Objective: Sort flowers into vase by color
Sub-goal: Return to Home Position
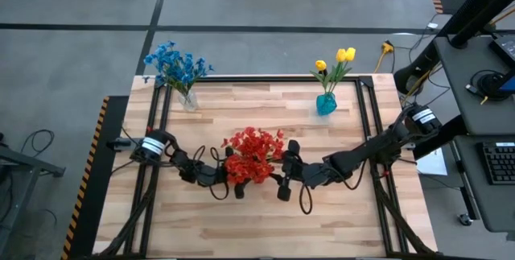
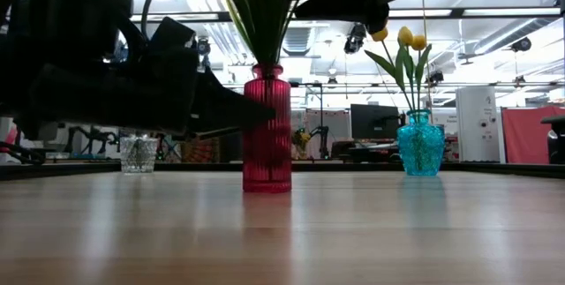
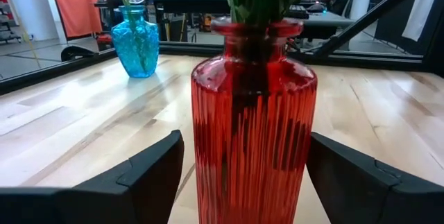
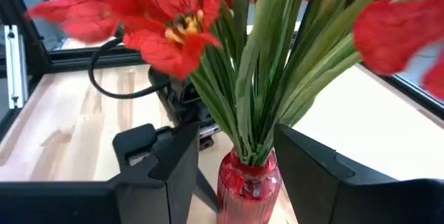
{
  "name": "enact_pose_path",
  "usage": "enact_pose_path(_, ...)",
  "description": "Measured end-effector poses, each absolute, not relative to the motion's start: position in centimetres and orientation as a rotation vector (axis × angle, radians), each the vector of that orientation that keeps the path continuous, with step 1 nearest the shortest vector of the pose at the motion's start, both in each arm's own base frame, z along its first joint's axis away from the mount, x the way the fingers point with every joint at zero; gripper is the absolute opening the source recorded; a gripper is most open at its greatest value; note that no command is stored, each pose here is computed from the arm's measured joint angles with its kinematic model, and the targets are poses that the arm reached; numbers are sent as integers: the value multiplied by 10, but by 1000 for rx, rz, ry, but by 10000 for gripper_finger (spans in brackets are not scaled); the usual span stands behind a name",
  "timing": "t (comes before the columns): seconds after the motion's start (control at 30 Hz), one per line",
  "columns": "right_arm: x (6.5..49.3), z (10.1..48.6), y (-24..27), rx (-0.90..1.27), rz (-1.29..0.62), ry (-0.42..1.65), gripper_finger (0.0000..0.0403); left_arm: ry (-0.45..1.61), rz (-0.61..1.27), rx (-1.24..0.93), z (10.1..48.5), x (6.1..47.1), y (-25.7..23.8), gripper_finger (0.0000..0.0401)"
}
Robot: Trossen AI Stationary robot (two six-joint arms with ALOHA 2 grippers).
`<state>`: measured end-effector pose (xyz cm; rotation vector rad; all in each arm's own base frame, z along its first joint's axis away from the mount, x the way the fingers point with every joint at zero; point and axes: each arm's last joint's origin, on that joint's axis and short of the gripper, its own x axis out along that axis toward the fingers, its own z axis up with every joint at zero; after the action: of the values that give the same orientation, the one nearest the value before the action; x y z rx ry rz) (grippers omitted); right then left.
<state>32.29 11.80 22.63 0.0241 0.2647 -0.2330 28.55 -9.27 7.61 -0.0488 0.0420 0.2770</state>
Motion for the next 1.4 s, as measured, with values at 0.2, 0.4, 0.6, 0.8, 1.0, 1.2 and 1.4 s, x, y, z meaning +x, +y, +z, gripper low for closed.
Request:
enact_pose_path(0.2,317,230,121,27,-221,289,180,45,276,-52,79,278,-90,274)
enact_pose_path(0.4,313,231,120,33,-223,315,180,30,270,-63,85,275,-91,274)
enact_pose_path(0.6,307,232,122,25,-215,347,180,27,256,-62,87,274,-94,275)
enact_pose_path(0.8,293,242,124,43,-206,381,180,21,262,-62,89,271,-98,275)
enact_pose_path(1.0,282,246,124,26,-193,402,180,23,296,-39,96,254,-101,275)
enact_pose_path(1.2,275,242,121,-46,-179,417,180,-7,252,-58,113,229,-102,275)
enact_pose_path(1.4,268,248,117,-99,-155,368,180,-66,190,-46,135,205,-106,275)
